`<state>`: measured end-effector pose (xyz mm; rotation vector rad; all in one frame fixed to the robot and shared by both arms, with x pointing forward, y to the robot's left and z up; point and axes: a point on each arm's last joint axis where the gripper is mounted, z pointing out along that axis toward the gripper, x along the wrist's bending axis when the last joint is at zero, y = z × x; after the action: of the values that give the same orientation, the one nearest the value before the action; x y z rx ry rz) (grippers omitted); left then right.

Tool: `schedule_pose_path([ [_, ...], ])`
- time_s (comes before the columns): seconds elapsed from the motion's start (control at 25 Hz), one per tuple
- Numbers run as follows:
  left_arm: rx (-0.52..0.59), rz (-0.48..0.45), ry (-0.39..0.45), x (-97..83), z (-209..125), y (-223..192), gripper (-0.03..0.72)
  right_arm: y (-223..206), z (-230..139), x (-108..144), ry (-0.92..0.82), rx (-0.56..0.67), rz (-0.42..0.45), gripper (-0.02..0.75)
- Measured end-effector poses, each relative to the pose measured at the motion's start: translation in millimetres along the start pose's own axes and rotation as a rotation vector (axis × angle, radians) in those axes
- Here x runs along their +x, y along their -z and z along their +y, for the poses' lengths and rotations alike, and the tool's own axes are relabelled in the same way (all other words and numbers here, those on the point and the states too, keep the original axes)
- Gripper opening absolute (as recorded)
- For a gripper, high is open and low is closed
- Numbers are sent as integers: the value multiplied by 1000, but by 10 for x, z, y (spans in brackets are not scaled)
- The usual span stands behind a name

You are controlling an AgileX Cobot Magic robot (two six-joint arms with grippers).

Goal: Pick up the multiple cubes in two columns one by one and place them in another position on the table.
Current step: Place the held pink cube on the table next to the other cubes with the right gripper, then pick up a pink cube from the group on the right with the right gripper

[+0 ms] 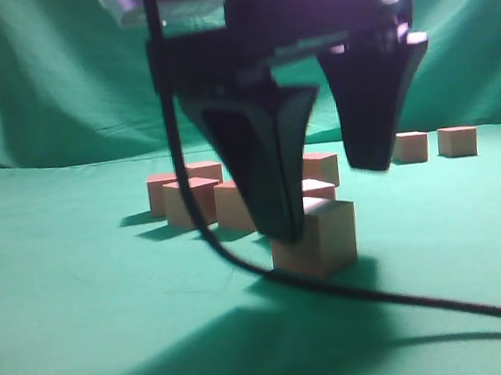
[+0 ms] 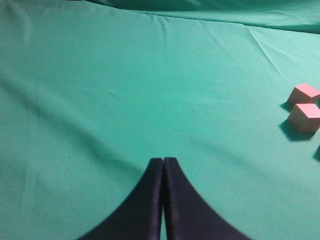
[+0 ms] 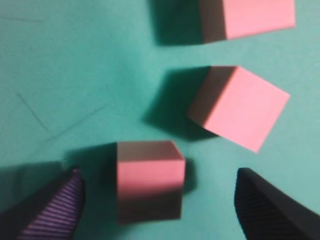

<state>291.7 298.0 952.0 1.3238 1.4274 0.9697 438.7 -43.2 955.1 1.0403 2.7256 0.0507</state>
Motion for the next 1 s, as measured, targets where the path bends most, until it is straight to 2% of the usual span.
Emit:
schedule_pose_path([
  [0.04,0,0,0,0,0,0,0,65,28,-17,-8,19,-9,588],
  [0.16,0,0,0,0,0,0,0,291,117,-65,-27,24,-21,573],
  [0.32,0,0,0,0,0,0,0,708,175,-178,-22,-79,-42,573],
  [0.6,0,0,0,0,0,0,0,1151,61,-522,-63,-161,-272,573],
  [0.8,0,0,0,0,0,0,0,1162,-51,-1060,-281,-143,-307,573],
  [0.92,0,0,0,0,0,0,0,1088,-95,-1395,-381,-155,-270,573],
  [1.0,0,0,0,0,0,0,0,1050,-103,-1595,-437,-206,-233,573],
])
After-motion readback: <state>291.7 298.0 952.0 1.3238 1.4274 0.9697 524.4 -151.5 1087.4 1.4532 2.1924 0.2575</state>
